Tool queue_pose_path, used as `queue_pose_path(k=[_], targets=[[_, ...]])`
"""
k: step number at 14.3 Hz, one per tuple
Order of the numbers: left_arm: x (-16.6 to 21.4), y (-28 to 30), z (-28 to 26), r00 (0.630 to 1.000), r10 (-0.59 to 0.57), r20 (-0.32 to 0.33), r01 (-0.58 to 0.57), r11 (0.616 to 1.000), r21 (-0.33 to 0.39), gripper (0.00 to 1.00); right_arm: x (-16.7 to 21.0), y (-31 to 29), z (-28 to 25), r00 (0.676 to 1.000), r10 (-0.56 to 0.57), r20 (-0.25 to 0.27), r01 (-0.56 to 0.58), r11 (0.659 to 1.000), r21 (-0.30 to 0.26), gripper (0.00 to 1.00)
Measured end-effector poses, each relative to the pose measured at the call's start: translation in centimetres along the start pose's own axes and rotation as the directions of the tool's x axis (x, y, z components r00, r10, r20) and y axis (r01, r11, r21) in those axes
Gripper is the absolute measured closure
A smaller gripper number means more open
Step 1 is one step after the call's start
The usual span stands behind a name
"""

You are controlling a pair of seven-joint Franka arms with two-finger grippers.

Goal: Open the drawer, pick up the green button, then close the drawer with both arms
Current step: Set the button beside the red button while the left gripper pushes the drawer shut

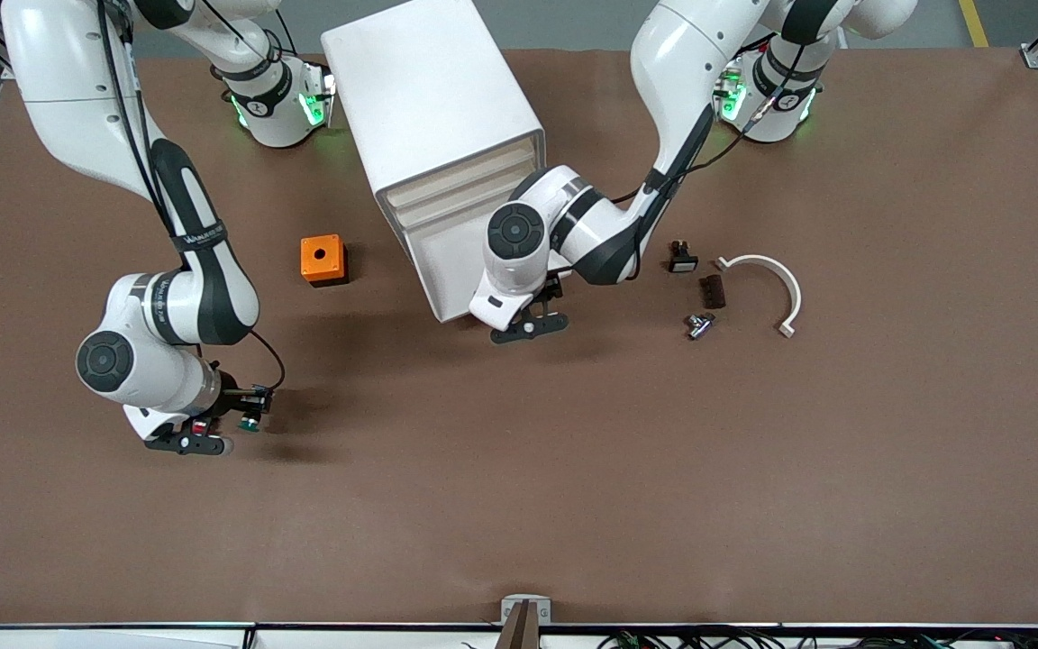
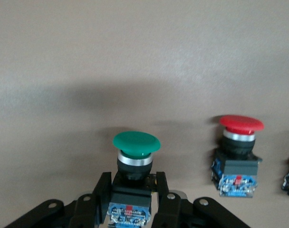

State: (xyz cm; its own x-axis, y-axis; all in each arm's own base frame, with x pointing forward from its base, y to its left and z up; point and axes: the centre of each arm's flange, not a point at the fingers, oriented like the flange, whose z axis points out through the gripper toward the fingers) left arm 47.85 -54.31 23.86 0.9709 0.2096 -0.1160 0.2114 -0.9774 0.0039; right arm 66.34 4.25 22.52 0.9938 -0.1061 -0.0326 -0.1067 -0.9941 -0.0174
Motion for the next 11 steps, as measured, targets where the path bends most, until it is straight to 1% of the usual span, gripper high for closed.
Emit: queue_pose_path(k=[3, 6, 8, 9, 11], targets=[[-1.2, 0.7, 0.1, 0.999, -0.049, 0.021, 0.049, 0.999, -0.01, 0.0, 0.6, 1.5, 1.3, 1.0, 0.016, -0.027, -0.016, 1.0, -0.001, 0.57], [-3.7, 2.0, 0.3, 0.991, -0.105, 0.079, 0.107, 0.994, -0.029, 0.0, 0.8, 2.1, 2.6, 0.999, 0.02, -0.033, -0.02, 1.0, -0.003, 0.57], [-5.3, 2.7, 0.5, 0.983, -0.138, 0.123, 0.144, 0.989, -0.037, 0.0, 1.4, 1.9, 2.3, 0.999, 0.019, -0.046, -0.019, 1.0, -0.002, 0.57], [-5.8, 2.9, 0.6, 0.978, -0.151, 0.146, 0.158, 0.986, -0.042, 0.0, 1.7, 1.9, 2.0, 0.998, 0.018, -0.054, -0.018, 1.0, 0.0, 0.5], [-6.6, 3.2, 0.7, 0.965, -0.173, 0.196, 0.187, 0.981, -0.055, 0.0, 2.2, 1.9, 1.3, 0.997, 0.019, -0.07, -0.019, 1.0, 0.002, 0.33]])
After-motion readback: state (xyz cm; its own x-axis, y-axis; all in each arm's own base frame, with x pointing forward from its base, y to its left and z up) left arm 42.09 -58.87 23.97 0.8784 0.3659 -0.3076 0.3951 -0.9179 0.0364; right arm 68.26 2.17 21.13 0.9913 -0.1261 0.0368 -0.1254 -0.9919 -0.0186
